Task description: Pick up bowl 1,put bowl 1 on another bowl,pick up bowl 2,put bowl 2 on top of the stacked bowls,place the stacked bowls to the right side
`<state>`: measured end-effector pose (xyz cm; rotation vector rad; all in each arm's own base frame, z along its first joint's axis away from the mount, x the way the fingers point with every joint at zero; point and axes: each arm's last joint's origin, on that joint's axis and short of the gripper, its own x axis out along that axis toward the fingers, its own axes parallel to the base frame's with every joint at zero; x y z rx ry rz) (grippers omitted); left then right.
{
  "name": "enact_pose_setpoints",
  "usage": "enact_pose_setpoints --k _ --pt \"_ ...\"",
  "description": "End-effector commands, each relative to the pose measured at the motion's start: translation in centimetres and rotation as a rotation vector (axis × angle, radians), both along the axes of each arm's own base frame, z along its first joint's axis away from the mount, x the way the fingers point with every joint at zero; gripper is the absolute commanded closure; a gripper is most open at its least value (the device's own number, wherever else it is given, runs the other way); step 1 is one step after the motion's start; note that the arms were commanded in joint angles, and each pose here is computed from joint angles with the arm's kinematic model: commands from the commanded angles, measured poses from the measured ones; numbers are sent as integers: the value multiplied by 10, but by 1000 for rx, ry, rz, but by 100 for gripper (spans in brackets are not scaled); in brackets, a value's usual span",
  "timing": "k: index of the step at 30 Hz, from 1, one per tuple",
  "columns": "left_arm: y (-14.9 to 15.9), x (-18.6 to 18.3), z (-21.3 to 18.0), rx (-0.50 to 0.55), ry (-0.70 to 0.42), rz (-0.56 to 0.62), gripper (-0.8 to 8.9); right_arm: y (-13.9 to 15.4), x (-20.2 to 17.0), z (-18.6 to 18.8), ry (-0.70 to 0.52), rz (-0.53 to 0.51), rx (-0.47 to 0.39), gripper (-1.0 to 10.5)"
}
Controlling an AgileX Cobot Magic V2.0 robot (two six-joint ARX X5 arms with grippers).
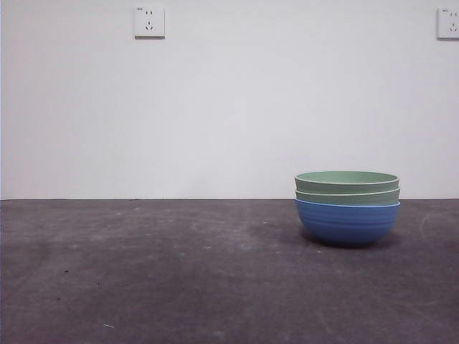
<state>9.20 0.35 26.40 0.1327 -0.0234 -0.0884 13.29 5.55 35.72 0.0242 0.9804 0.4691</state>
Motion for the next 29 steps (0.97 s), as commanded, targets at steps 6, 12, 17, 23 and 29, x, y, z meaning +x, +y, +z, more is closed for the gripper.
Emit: enact_pose_setpoints --k 6,12,17,23,29 --pt "1 3 -53 -13 63 7 817 0 0 -2 2 4 -6 944" --pt "1 5 -81 -16 79 7 817 0 0 -2 2 4 -6 944" --pt "1 7 -99 -45 117 8 817 0 0 -2 2 4 -6 944" --pt "1 7 -113 -95 169 11 817 0 0 -2 2 4 -6 944" --pt "1 4 -117 -109 213 13 817 0 0 -2 2 4 -6 944"
